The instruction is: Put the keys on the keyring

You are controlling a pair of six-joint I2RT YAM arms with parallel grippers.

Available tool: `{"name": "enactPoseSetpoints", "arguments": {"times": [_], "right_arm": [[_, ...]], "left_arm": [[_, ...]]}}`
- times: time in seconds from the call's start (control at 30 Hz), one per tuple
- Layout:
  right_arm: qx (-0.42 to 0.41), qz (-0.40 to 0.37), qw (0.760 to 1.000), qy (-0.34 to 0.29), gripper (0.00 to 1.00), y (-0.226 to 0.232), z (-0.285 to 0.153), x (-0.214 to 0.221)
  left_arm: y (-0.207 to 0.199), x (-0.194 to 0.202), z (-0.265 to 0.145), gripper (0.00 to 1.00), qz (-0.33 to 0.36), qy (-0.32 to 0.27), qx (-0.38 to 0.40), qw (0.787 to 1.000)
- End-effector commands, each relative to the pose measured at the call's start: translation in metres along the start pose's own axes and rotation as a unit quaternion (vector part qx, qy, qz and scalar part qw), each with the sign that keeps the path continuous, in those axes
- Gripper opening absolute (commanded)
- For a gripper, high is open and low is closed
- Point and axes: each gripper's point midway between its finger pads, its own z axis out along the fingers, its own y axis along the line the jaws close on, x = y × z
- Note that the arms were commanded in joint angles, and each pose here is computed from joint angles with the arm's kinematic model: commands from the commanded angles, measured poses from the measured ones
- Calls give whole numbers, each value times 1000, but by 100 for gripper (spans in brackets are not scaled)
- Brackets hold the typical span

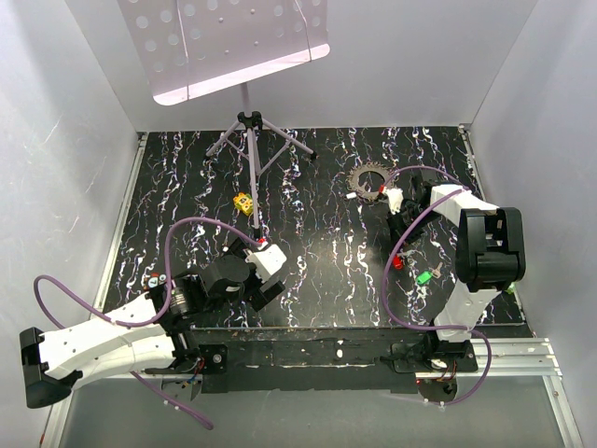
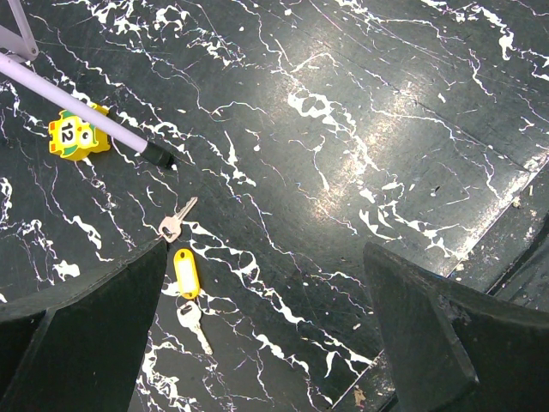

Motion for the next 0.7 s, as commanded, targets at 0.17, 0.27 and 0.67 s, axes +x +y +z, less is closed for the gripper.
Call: {"name": "enactPoseSetpoints", "arguments": {"times": [0.17,0.27,0.67], "right_arm": [[5,-12,1000,-12,1,3,-3,-4],[4,-11,1000,-11,1,3,-3,-4],[2,-12,1000,-13,1,4,-2,-5]], "left_arm": [[3,-9,-4,98,-1,-12,0,1000],[3,-9,-4,98,-1,-11,0,1000],[3,-9,-3,98,-2,-12,0,1000]]}}
